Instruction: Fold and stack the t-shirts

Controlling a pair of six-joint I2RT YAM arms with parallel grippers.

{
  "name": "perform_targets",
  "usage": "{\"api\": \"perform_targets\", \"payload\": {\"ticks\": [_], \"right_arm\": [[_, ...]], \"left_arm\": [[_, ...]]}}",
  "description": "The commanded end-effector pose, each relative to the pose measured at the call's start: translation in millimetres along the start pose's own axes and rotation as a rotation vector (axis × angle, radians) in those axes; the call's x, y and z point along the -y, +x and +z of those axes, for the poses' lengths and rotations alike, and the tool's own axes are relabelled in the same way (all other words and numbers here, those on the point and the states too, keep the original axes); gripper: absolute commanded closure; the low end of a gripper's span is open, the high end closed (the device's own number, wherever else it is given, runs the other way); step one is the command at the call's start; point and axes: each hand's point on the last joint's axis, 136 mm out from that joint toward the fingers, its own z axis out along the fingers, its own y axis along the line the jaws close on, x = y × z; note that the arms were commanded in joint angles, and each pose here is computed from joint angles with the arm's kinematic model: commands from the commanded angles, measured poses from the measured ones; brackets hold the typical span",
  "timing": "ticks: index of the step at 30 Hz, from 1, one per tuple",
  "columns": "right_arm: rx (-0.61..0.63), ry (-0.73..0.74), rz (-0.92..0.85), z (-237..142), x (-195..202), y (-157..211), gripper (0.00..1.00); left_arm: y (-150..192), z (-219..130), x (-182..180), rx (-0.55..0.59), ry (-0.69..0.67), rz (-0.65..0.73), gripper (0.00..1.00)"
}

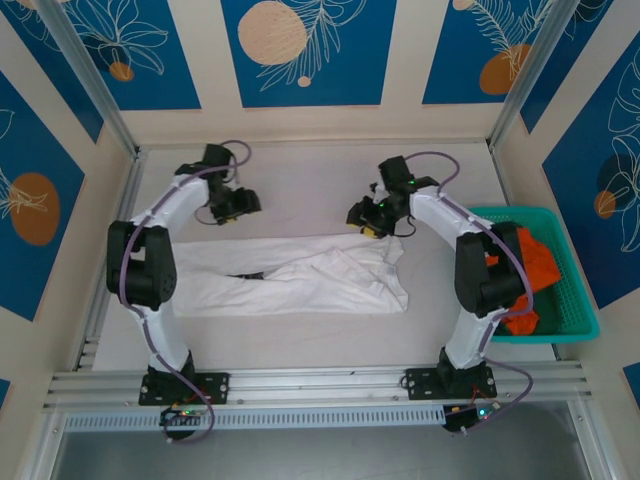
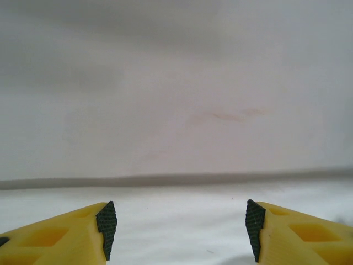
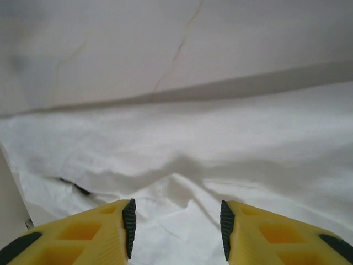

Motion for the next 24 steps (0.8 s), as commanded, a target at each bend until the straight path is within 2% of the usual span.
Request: {"api": "perform_targets", "payload": {"ticks": [1,5,12,24], "right_arm": [[-0.082,0.014,-0.056,19.3,-9.8,8.9,0.51],[-0.133,0.063,-0.112,40.0,-16.8,5.9,0.5],[-0.173,0.125,-0.162,62.0,-14.2,7.7,0.53],[-0.23,0.147,-0.203,64.6,-10.3,33.1,0.64]], "left_arm": [[30.3,27.1,32.9,-0.135,0.069,0.056,0.35],[45.6,51.2,41.7,-0.199,0.065,0.064,0.35],[53.9,75.9,16.9,-0.249,-0.046,0.084,0.34],[59.5,86.4,7.2,-0.276,-0.085,0.078,0.32]]}}
